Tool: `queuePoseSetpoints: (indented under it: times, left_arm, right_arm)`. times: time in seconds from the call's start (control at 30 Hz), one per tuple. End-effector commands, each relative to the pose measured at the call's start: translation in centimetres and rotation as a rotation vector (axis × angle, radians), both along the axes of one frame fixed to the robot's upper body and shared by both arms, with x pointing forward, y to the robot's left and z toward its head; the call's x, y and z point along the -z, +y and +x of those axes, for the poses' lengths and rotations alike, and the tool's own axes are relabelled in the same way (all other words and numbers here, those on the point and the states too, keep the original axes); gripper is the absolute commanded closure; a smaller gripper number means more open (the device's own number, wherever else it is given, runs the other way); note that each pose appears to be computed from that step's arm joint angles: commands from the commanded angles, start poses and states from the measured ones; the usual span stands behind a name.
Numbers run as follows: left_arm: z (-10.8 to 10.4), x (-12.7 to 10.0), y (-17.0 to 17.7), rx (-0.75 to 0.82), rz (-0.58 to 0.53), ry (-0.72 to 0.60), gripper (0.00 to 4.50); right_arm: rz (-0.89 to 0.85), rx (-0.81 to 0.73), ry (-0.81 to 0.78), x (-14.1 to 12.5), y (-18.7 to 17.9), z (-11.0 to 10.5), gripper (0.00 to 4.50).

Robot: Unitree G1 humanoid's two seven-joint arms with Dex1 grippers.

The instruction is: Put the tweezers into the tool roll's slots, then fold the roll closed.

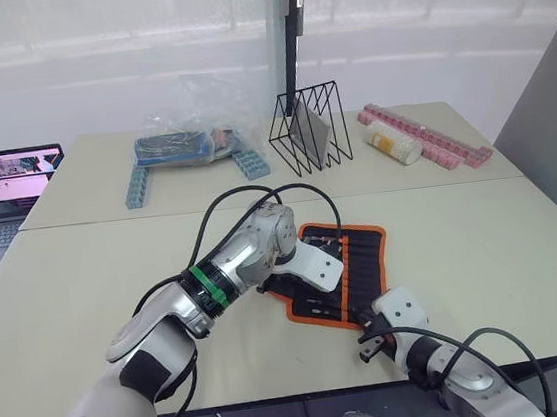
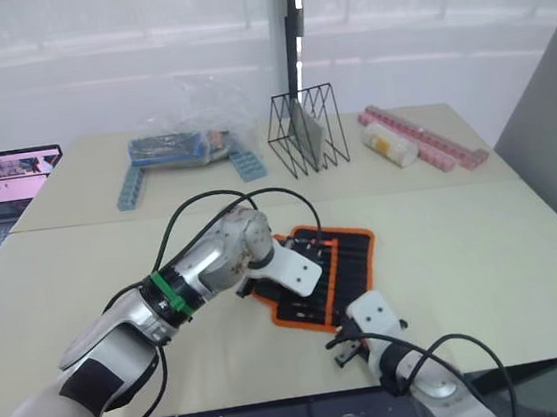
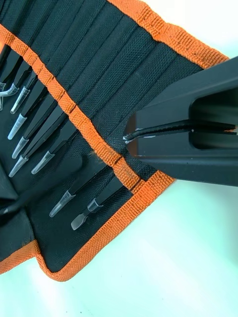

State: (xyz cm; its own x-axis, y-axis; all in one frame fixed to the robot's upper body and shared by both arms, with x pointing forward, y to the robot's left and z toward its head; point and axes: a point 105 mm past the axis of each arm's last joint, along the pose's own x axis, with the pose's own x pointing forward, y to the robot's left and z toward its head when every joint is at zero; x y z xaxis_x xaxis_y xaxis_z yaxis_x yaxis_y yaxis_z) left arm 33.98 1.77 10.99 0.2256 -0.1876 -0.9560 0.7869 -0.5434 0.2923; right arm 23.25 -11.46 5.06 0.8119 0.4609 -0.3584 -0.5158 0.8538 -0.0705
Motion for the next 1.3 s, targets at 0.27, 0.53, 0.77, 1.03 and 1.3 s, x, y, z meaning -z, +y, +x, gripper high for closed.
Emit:
queuePoseSetpoints:
  times: [0.27, 0.53, 0.77, 1.03, 1.3]
  left_arm:
    - [-0.3, -0.6, -1.8, 0.071, 0.006, -0.048, 4.45]
    - [-1.3, 0.0, -3.7, 0.099, -0.016, -0.032, 4.45]
    - [-3.6, 0.5, -5.9, 0.097, -0.111, 0.062, 4.45]
    - [-5.9, 0.5, -7.8, 0.028, -0.298, 0.223, 4.45]
    - [-5.0, 0.4, -7.2, 0.014, -0.327, 0.205, 4.45]
  right_arm:
    - [0.002, -0.005, 0.177, 4.1, 0.8, -2.0, 4.50]
    - [0.004, 0.005, 0.177, 4.1, 0.8, -2.0, 4.50]
    - [0.002, 0.007, 0.180, 4.2, 0.7, -2.1, 4.50]
    - [-0.001, 0.002, 0.181, 4.1, 0.8, -2.0, 4.50]
    - [-0.005, -0.006, 0.182, 4.1, 0.7, -1.9, 4.50]
